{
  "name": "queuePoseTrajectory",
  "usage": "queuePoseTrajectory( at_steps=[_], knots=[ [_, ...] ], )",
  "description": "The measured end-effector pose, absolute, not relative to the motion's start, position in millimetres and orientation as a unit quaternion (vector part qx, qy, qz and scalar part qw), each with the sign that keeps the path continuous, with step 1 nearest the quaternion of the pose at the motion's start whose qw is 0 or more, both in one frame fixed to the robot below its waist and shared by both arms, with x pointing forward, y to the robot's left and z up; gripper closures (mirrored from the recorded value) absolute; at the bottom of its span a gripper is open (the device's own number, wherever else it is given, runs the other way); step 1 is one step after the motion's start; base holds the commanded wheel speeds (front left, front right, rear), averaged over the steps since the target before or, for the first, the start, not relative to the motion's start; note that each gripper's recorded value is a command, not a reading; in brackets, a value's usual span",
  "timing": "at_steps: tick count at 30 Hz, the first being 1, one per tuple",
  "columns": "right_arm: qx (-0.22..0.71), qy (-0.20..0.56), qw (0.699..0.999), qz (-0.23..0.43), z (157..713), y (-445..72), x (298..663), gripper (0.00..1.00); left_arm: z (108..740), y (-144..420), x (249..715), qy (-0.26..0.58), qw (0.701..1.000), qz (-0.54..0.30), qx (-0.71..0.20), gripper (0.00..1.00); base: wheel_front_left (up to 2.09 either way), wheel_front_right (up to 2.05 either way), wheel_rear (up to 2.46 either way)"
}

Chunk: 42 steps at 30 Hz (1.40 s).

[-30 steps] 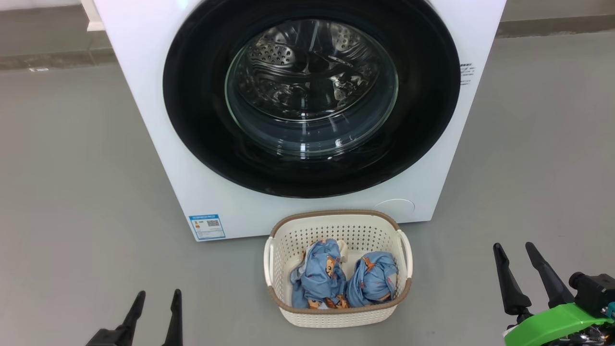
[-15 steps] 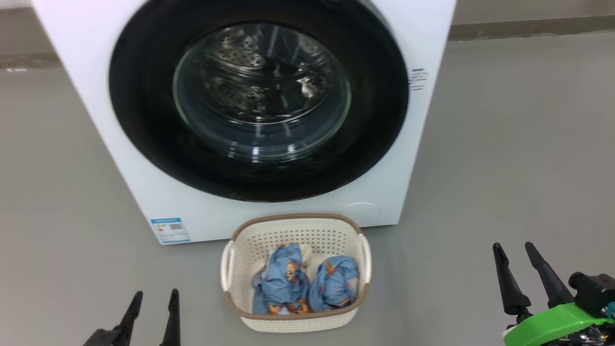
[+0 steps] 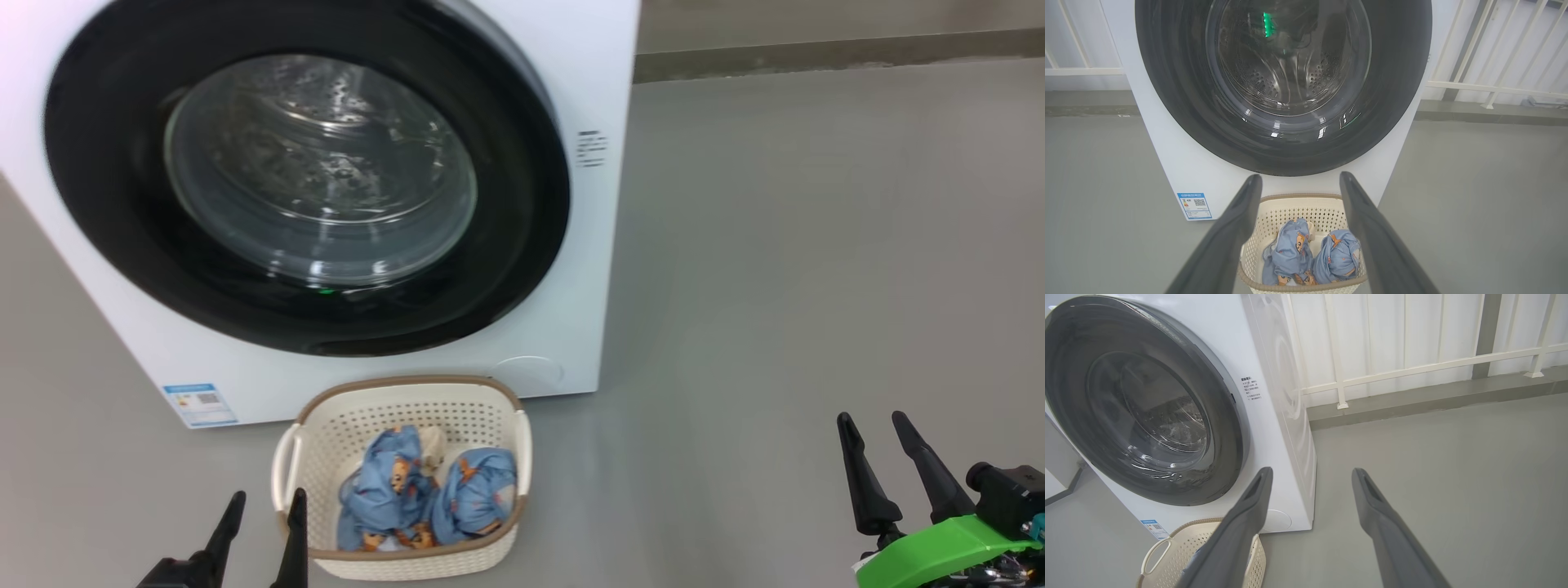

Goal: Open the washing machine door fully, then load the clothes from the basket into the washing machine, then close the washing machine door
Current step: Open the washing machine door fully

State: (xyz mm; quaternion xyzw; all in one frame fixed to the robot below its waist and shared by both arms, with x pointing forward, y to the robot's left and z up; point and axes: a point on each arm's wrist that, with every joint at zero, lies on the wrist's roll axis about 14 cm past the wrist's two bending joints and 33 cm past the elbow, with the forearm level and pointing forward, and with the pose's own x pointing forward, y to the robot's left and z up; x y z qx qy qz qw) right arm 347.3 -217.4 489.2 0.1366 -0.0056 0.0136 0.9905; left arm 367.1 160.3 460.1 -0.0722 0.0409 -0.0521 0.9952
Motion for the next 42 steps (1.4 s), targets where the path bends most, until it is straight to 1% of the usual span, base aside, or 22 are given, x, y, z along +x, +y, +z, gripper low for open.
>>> queuePoseTrajectory(
  at_steps=[9, 20, 21, 22, 24, 25, 30, 34, 35, 39, 42],
  knots=[
    [0.136, -0.006, 0.991, 0.012, 489, -219, 347, 0.00, 460, 158, 367, 0.040, 0.995, -0.052, -0.077, 0.00, 0.76, 0.75, -1.51],
    [0.140, -0.003, 0.990, 0.015, 488, -216, 350, 0.00, 458, 159, 366, 0.043, 0.995, -0.050, -0.078, 0.00, 0.09, 0.09, -0.19],
    [0.142, -0.003, 0.990, 0.016, 488, -215, 350, 0.11, 458, 159, 366, 0.044, 0.995, -0.050, -0.078, 0.00, 0.00, 0.00, 0.00],
    [0.145, -0.002, 0.989, 0.017, 487, -214, 350, 0.47, 458, 160, 366, 0.044, 0.995, -0.049, -0.079, 0.00, 0.00, 0.00, 0.00],
    [0.161, -0.007, 0.987, 0.017, 491, -213, 355, 0.78, 457, 160, 366, 0.045, 0.995, -0.048, -0.079, 0.00, 0.00, 0.00, 0.00],
    [0.171, -0.013, 0.985, 0.019, 495, -211, 359, 1.00, 456, 160, 366, 0.046, 0.995, -0.048, -0.081, 0.00, 0.00, 0.00, 0.00],
    [0.219, -0.049, 0.974, 0.039, 524, -198, 384, 1.00, 453, 157, 364, 0.051, 0.994, -0.046, -0.088, 0.00, 0.00, 0.00, 0.00],
    [0.287, -0.081, 0.953, 0.058, 552, -186, 406, 1.00, 451, 157, 363, 0.054, 0.993, -0.044, -0.093, 0.00, 0.00, 0.00, 0.00],
    [0.287, -0.081, 0.953, 0.058, 552, -186, 406, 1.00, 451, 157, 363, 0.054, 0.993, -0.044, -0.093, 0.00, 0.00, 0.00, 0.00],
    [0.360, -0.118, 0.921, 0.090, 590, -173, 425, 1.00, 447, 159, 362, 0.059, 0.993, -0.040, -0.096, 0.00, 0.00, 0.00, 0.00],
    [0.408, -0.136, 0.897, 0.097, 610, -176, 440, 1.00, 444, 160, 361, 0.064, 0.992, -0.038, -0.097, 0.00, 0.00, 0.00, 0.00]
  ],
)
